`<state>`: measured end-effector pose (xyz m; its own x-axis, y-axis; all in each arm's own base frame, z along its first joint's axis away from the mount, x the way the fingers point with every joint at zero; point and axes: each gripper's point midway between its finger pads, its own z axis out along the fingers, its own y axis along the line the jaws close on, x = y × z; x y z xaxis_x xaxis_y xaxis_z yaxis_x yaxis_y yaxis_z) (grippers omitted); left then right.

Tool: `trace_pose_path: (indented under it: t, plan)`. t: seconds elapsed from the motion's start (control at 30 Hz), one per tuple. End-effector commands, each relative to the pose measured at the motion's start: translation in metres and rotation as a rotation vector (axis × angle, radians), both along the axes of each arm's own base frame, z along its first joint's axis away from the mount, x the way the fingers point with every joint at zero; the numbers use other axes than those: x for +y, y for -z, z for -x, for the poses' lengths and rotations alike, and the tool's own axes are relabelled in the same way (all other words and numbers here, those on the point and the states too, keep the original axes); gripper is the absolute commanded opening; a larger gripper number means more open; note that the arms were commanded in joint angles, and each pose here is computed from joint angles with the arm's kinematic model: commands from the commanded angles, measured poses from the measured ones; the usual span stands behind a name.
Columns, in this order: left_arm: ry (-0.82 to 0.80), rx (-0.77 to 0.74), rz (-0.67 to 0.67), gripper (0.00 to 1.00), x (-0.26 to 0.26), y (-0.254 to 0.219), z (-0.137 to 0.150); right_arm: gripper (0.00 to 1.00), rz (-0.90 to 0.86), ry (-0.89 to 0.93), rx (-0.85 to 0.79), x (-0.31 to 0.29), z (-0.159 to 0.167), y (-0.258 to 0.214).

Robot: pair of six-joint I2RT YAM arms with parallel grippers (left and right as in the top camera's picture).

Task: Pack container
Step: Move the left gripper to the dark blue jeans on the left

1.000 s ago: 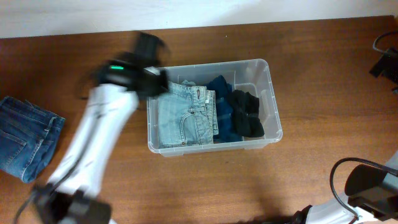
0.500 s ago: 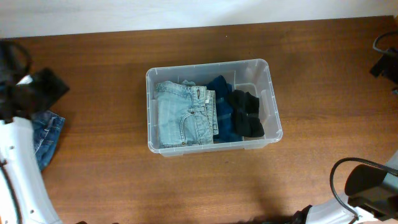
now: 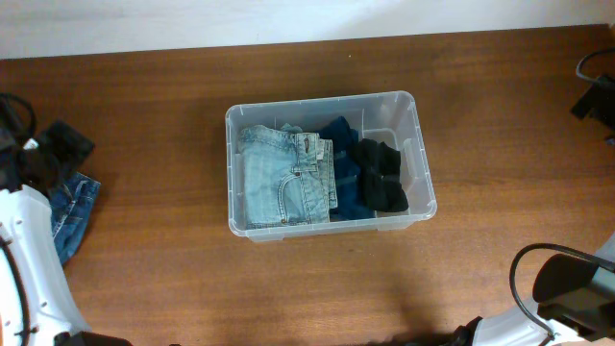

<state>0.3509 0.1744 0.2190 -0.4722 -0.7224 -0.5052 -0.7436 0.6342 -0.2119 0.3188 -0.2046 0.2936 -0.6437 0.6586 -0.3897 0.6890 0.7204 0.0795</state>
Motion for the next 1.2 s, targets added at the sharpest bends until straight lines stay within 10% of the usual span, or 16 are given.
trace_pose_path:
  t: [0.0,0.43,0.73,1.17]
  plan:
    - [-0.078,0.011,0.036,0.98,0.015,0.020,0.009,0.99,0.004,0.009,0.005,-0.001,0.001,0.001]
    - [-0.368,0.061,0.093,0.98,0.099,0.056,0.067,0.99,0.004,0.009,0.005,-0.001,0.001,0.001]
    - [-0.502,0.198,0.207,0.75,0.133,0.116,0.118,0.99,0.004,0.009,0.005,-0.001,0.001,0.001]
    - [-0.267,0.219,0.256,0.86,0.146,0.184,0.091,0.99,0.004,0.009,0.005,-0.001,0.001,0.001]
